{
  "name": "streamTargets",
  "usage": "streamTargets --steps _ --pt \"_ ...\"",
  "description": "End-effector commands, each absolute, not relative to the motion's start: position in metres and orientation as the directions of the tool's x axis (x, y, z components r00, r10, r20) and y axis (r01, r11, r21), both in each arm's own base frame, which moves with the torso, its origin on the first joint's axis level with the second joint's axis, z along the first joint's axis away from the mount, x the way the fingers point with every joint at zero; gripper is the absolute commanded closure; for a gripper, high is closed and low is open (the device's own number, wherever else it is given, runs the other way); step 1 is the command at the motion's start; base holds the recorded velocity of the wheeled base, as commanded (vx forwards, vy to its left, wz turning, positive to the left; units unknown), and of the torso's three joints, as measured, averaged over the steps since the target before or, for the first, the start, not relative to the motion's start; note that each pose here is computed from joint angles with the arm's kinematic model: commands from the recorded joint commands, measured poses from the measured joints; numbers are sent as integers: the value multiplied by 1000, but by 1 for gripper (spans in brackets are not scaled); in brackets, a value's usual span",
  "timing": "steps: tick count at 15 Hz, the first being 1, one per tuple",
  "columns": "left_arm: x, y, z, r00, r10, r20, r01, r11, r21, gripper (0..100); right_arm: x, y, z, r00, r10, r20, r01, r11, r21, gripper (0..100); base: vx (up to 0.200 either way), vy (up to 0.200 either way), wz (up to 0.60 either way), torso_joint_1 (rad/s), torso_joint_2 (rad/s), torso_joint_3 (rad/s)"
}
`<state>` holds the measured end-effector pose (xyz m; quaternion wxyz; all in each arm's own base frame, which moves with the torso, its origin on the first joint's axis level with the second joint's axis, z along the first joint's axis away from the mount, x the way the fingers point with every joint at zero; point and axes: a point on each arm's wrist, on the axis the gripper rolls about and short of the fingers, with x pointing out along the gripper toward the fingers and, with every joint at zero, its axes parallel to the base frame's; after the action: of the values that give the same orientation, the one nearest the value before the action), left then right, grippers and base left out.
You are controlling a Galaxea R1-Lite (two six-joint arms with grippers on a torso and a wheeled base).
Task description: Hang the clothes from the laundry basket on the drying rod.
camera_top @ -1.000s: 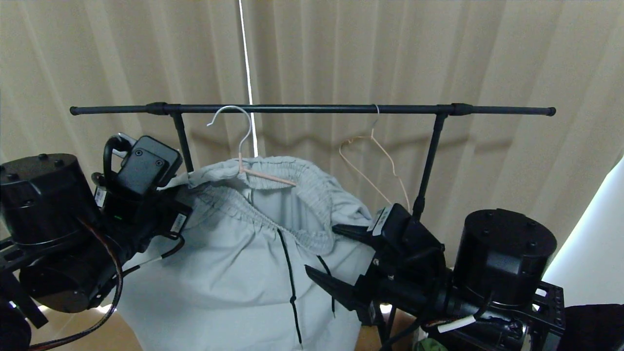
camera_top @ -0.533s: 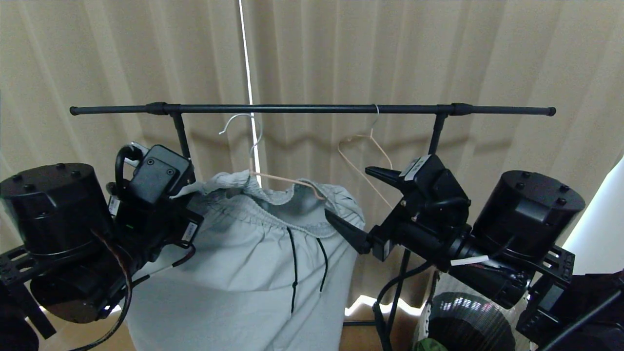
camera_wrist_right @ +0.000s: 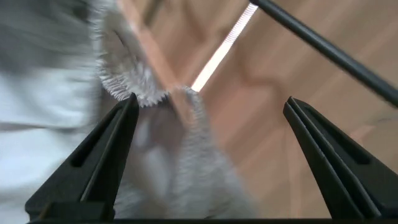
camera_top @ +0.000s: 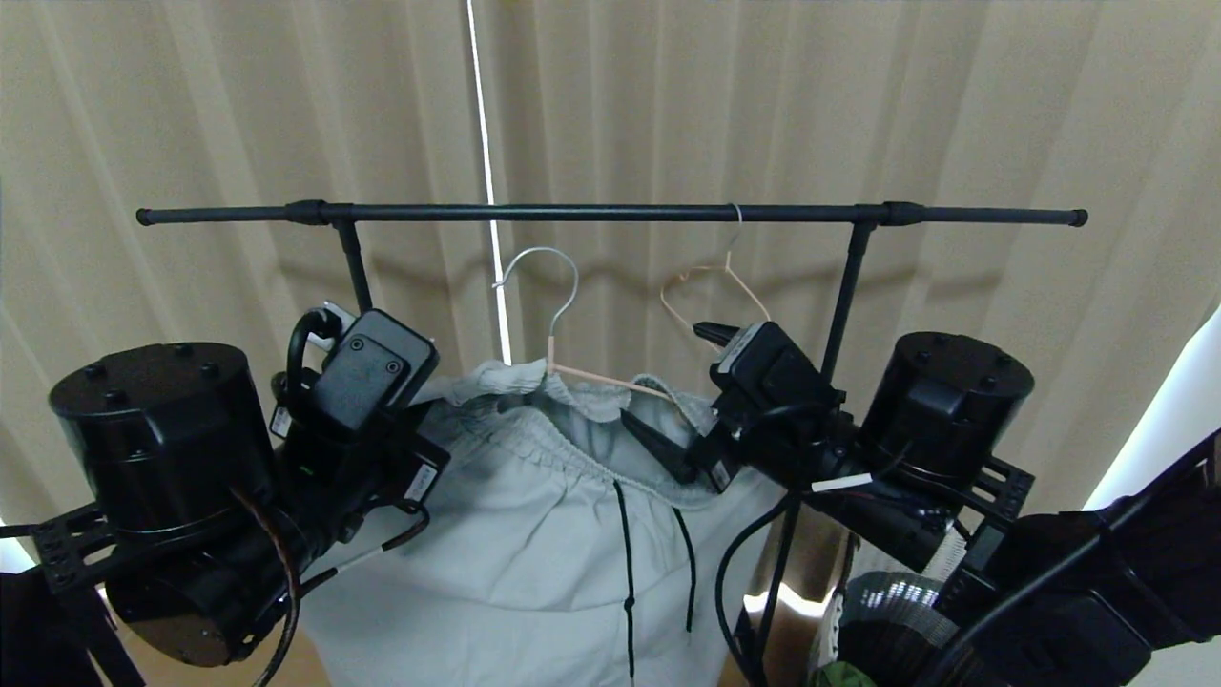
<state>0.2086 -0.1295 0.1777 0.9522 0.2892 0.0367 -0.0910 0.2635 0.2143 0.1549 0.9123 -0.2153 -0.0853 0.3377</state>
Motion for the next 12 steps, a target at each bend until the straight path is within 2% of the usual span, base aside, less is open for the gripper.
streamTargets --steps 1,8,12 --pt "208 -131 178 979 -160 -123 202 814 545 100 283 210 150 790 613 8 -535 696 -478 0 0 0 0 0 0 0" --pt "201 -143 178 969 -219 -115 246 806 538 100 290 208 145 803 595 -28 -510 662 -550 0 0 0 0 0 0 0" --pt "201 -144 178 969 -221 -115 248 805 539 100 283 220 146 779 626 -34 -537 639 -551 0 0 0 0 0 0 0"
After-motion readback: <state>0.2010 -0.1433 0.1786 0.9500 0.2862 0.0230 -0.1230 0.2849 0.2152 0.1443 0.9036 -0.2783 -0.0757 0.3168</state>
